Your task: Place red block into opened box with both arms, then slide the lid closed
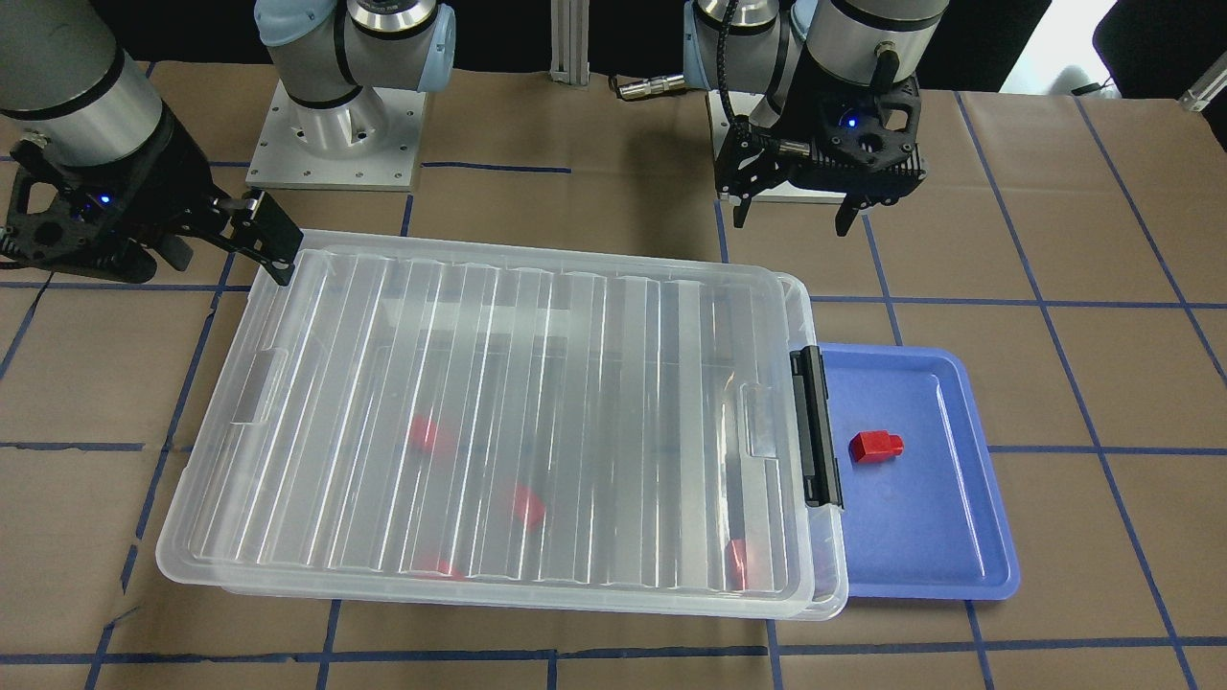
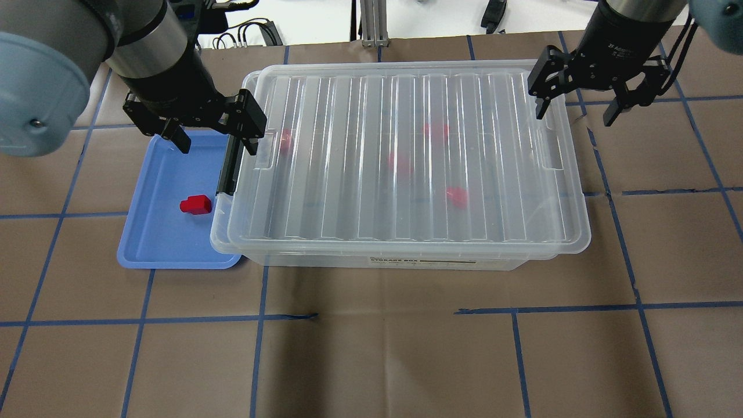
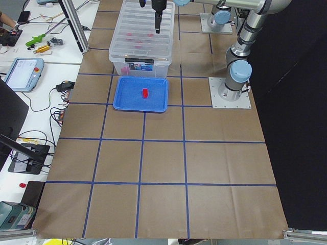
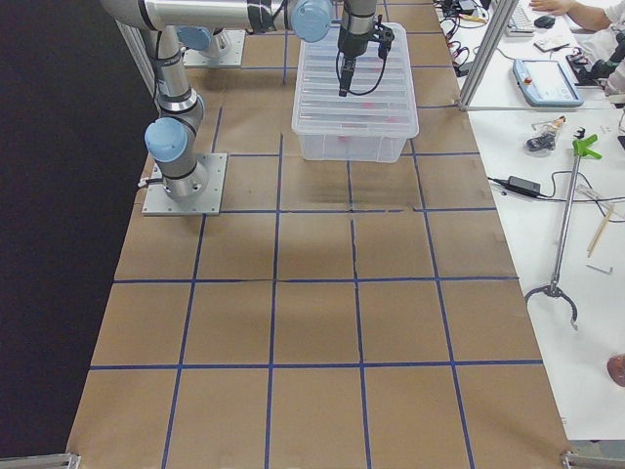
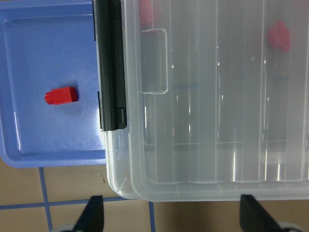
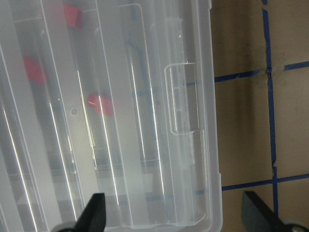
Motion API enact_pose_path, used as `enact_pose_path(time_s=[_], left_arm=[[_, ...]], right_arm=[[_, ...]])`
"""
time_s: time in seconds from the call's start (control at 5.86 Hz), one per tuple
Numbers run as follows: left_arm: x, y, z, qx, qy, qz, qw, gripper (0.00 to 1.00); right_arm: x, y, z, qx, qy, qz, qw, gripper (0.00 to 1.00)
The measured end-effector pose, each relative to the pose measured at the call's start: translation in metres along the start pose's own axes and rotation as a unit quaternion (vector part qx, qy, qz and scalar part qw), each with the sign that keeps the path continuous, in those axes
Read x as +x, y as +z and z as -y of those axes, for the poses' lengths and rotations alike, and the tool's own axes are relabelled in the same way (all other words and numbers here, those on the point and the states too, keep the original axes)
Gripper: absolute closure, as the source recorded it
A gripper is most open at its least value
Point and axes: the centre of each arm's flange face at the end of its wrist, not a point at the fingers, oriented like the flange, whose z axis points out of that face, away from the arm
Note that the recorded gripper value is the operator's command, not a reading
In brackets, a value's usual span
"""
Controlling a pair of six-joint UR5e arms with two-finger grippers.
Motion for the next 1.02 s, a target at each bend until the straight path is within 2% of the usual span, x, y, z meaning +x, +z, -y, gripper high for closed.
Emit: enact_pose_path(time_s=[0.68,0.85,1.02], left_arm=[[0.000,-0.002,-0.001,0.002,0.000,-0.002,1.0000,0.02],[-0.001,-0.002,-0.001,0.002,0.000,-0.001,1.0000,0.02],[-0.001,-0.003,-0.001,0.003,0.000,0.000,1.0000,0.02]], right_arm=[[0.003,0.012,0.002,-0.007,-0.003,-0.002,1.0000,0.00],[0.008,0.026,0.009,-0.006,-0.003,-0.008,0.9999,0.00],[0.017,0.045,0.022,0.009,-0.016,-0.026,0.9995,0.00]])
